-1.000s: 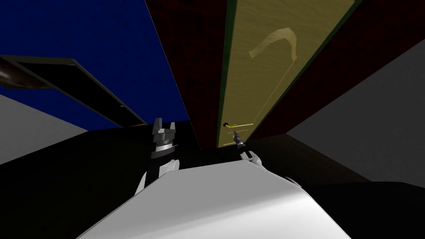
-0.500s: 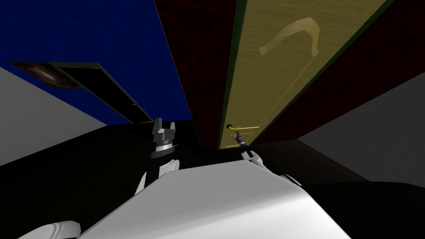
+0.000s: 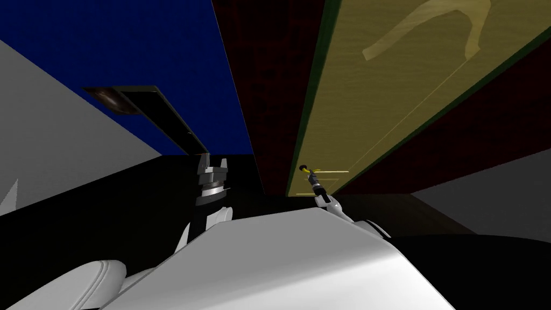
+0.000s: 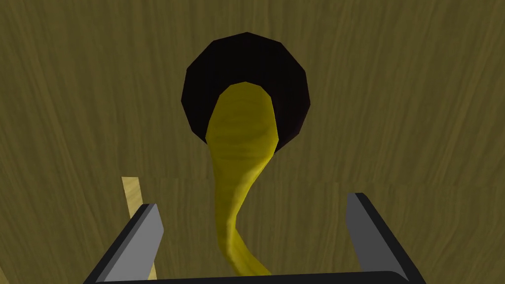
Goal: Pull the door open
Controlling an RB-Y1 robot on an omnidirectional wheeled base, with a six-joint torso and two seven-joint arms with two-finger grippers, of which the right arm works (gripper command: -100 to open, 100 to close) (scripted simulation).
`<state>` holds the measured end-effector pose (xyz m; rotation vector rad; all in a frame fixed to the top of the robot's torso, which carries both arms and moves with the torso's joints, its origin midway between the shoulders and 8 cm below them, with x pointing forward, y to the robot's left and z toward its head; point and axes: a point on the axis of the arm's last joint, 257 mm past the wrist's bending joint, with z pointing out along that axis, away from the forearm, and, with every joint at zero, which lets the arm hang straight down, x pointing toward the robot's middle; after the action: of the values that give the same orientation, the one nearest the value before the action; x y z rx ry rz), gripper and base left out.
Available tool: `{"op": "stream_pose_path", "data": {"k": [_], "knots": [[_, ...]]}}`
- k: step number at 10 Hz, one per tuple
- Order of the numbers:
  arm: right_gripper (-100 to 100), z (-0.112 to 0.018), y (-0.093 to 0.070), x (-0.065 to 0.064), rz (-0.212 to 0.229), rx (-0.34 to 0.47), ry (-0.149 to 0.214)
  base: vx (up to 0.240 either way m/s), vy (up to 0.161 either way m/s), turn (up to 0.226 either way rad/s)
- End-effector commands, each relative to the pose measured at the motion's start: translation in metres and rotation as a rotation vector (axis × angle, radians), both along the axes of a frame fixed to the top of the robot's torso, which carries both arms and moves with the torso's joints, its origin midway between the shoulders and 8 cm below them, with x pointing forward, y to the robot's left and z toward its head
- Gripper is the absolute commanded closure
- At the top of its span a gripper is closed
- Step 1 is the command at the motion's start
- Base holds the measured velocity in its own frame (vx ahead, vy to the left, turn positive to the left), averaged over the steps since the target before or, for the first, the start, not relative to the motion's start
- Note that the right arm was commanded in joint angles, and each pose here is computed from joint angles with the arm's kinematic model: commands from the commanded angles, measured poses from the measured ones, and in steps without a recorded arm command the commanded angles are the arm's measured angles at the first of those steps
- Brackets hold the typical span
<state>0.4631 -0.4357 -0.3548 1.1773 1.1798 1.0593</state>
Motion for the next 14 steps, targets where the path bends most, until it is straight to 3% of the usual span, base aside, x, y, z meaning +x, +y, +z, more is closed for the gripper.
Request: {"op": "stream_pose_path", "data": {"k": [1, 3, 4, 9, 14], "knots": [[-100, 0.000, -0.018, -0.002, -0.044, 0.003, -0.002, 0.088, -0.030, 0.288], [-100, 0.001, -0.018, -0.001, -0.045, 0.004, -0.003, 0.057, -0.027, 0.114], [100, 0.001, -0.018, -0.001, -0.045, 0.004, -0.003, -0.003, 0.002, -0.024], [100, 0.001, -0.018, -0.001, -0.045, 0.004, -0.003, -0.004, 0.002, -0.002], [100, 0.000, -0.015, -0.012, 0.017, 0.001, 0.002, -0.170, -0.053, 0.103]]}}
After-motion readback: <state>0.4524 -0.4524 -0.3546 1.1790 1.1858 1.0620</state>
